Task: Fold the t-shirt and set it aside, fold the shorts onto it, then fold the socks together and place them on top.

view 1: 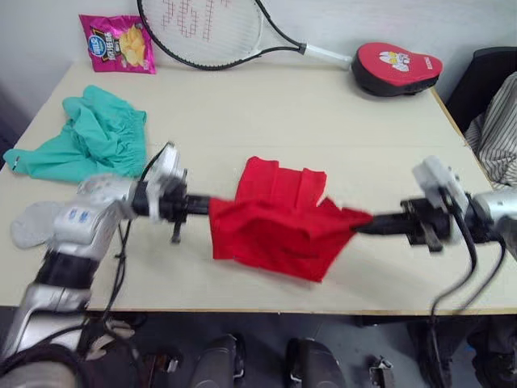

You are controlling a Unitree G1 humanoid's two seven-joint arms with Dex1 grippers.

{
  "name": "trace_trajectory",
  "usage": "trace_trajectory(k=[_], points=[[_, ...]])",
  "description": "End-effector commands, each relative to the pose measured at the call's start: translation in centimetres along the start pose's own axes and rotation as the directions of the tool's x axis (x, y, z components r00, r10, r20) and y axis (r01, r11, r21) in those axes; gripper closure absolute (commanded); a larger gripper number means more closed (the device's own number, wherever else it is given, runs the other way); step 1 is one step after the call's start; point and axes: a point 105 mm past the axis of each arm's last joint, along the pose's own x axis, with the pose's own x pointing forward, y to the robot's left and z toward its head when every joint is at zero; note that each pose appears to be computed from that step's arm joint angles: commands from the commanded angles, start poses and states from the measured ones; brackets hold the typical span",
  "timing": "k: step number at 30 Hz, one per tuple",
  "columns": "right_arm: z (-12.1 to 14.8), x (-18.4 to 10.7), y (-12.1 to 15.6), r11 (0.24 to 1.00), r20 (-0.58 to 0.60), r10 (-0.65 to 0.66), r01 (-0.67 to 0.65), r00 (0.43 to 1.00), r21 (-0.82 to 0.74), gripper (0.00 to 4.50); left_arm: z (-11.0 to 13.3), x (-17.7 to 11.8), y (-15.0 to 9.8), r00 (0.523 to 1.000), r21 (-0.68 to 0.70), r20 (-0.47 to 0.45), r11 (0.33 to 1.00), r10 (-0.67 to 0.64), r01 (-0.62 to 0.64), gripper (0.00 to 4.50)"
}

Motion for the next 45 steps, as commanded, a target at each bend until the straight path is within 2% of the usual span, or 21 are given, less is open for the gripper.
trace_trajectory(k=[1, 4, 8, 15, 19, 22, 28, 31, 38, 39, 42, 45], points=[[-0.1, 1.3, -3.8, 0.994, 0.010, -0.105, 0.105, 0.994, -0.036, 4.47, -0.2, 1.1, 3.0, 0.998, -0.093, 0.013, 0.994, 0.062, -0.060, 4.50], [-0.7, 2.7, -6.2, 0.985, -0.003, -0.155, 0.155, 0.988, -0.070, 4.47, -0.4, 2.3, 4.8, 0.993, -0.145, 0.017, 0.983, 0.113, -0.109, 4.50], [-0.3, 4.1, -8.1, 0.978, 0.042, -0.185, 0.188, 0.982, -0.085, 4.47, -1.2, 2.5, 6.5, 0.977, -0.163, -0.005, 0.964, 0.213, -0.211, 4.50], [1.5, 5.3, -7.2, 0.991, 0.141, -0.074, 0.088, 0.987, -0.099, 4.47, -0.7, 2.2, 6.7, 0.969, -0.227, 0.082, 0.951, 0.233, -0.209, 4.50], [1.2, 5.6, -6.3, 0.999, 0.144, -0.003, 0.010, 0.990, -0.048, 4.47, 0.2, 1.7, 6.8, 0.956, -0.284, 0.168, 0.941, 0.240, -0.186, 4.50], [0.0, 5.8, -7.0, 0.997, 0.132, -0.061, 0.065, 0.989, -0.030, 4.47, -0.3, 1.8, 7.2, 0.950, -0.294, 0.149, 0.929, 0.275, -0.223, 4.50], [-3.8, 5.3, -9.8, 0.951, 0.050, -0.307, 0.309, 0.950, -0.031, 4.47, -2.5, 2.8, 7.9, 0.932, -0.269, 0.047, 0.904, 0.358, -0.334, 4.50], [-4.9, 5.0, -10.4, 0.932, 0.029, -0.362, 0.362, 0.932, -0.008, 4.47, -2.9, 3.0, 8.3, 0.917, -0.258, 0.020, 0.888, 0.398, -0.380, 4.50], [-5.6, 4.6, -11.2, 0.902, 0.030, -0.431, 0.430, 0.902, 0.035, 4.47, -3.5, 2.9, 8.9, 0.886, -0.266, 0.006, 0.855, 0.463, -0.445, 4.50], [-5.6, 4.5, -11.3, 0.897, 0.038, -0.440, 0.438, 0.897, 0.052, 4.49, -3.6, 2.8, 8.9, 0.883, -0.268, 0.002, 0.851, 0.469, -0.451, 4.28], [-4.9, 4.3, -11.7, 0.882, 0.078, -0.471, 0.465, 0.879, 0.082, 3.83, -3.6, 2.7, 9.2, 0.867, -0.266, 0.013, 0.838, 0.498, -0.477, 3.57], [-4.7, 3.8, -12.2, 0.851, 0.113, -0.520, 0.500, 0.847, 0.161, 2.82, -3.3, 2.2, 9.8, 0.831, -0.263, 0.036, 0.808, 0.555, -0.528, 2.60]])
